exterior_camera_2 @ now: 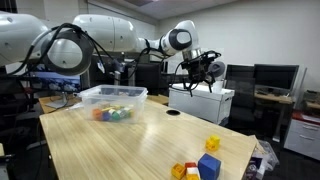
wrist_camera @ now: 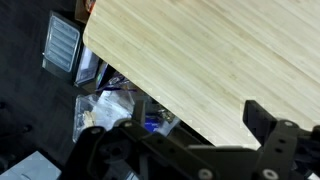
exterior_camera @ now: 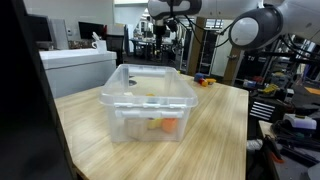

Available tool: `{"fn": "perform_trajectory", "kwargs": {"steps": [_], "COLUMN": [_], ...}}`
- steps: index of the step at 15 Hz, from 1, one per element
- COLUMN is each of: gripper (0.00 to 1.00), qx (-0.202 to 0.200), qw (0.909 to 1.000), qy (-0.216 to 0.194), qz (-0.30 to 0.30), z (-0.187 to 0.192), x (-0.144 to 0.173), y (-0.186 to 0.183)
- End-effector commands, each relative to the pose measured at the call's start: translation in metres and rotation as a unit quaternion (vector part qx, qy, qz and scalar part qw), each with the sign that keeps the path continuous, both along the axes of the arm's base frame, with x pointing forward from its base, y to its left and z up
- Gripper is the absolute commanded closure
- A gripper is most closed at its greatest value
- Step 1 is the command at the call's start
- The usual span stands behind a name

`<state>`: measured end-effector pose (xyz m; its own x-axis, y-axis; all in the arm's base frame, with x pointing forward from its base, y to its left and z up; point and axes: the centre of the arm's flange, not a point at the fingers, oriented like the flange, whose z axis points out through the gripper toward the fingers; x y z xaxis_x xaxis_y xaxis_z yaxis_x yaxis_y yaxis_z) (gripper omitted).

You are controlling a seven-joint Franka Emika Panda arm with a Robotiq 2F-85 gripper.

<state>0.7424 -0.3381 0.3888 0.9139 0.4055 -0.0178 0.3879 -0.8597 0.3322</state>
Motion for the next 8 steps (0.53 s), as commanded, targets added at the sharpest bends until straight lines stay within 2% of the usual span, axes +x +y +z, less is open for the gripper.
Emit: {"fn": "perform_trajectory", "kwargs": {"steps": [1, 4, 8], "gripper": [0.00, 0.00, 0.00], "qx": [0.000, 0.003, -0.003], "qw": [1.0000, 1.0000, 0.9998], "qy": [0.000, 0.005, 0.010], "qz": [0.001, -0.001, -0.014], "z": [0.000, -0.004, -0.004], "x": [0.000, -0.009, -0.030], "y": [0.000, -0.001, -0.022]}}
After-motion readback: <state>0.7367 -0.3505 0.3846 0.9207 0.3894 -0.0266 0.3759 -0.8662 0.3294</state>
